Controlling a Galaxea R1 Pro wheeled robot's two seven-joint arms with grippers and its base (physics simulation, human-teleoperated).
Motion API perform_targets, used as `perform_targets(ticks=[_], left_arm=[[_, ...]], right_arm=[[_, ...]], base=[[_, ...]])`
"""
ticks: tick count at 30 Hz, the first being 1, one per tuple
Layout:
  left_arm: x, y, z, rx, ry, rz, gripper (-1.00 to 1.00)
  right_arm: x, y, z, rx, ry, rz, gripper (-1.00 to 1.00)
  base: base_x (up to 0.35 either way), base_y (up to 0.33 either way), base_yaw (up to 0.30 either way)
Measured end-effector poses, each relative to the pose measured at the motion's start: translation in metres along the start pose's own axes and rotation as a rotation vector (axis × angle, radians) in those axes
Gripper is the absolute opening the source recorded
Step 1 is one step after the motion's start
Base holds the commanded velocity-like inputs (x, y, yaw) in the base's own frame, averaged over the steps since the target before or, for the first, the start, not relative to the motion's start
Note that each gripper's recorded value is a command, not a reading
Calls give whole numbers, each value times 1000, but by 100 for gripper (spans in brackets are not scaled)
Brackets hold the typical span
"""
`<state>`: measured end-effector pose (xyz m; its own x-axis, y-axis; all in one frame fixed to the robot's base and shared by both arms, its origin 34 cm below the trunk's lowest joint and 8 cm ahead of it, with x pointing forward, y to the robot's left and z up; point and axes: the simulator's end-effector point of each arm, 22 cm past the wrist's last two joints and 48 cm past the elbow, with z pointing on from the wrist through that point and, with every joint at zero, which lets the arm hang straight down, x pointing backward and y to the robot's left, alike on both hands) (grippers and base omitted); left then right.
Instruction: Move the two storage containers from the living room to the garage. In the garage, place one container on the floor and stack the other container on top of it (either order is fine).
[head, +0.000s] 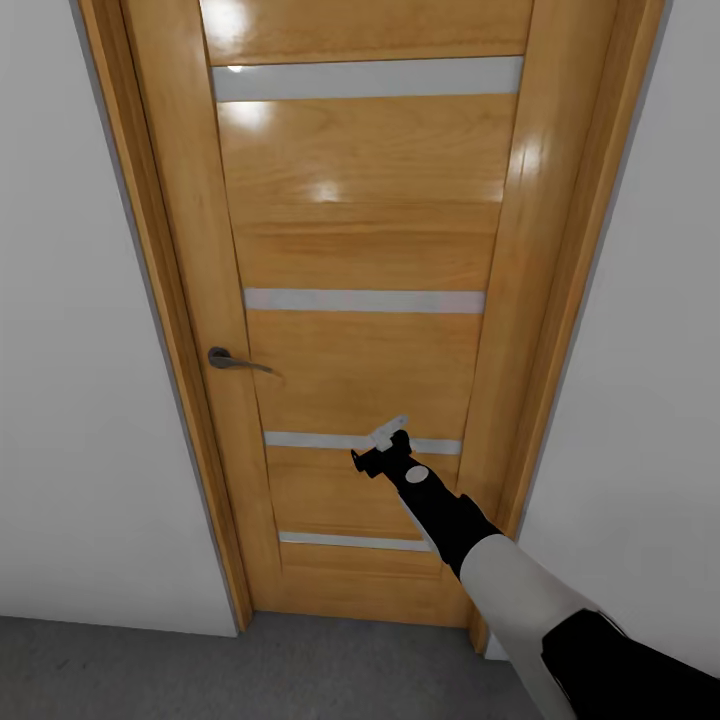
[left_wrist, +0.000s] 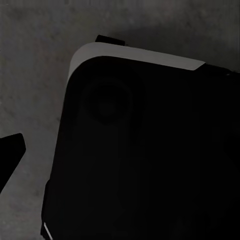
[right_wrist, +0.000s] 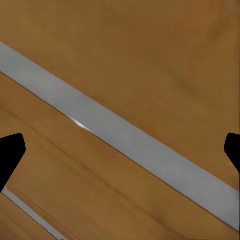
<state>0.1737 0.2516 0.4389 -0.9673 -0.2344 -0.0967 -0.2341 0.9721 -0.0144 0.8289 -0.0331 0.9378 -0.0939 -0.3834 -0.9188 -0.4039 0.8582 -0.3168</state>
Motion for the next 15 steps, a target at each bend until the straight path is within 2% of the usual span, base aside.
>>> perform_targets(ticks=[15], left_arm=[[1,-1,0,2,1,8,100]], right_arm=[[1,1,0,-2,2,-6,100]], base=[[314,0,0]])
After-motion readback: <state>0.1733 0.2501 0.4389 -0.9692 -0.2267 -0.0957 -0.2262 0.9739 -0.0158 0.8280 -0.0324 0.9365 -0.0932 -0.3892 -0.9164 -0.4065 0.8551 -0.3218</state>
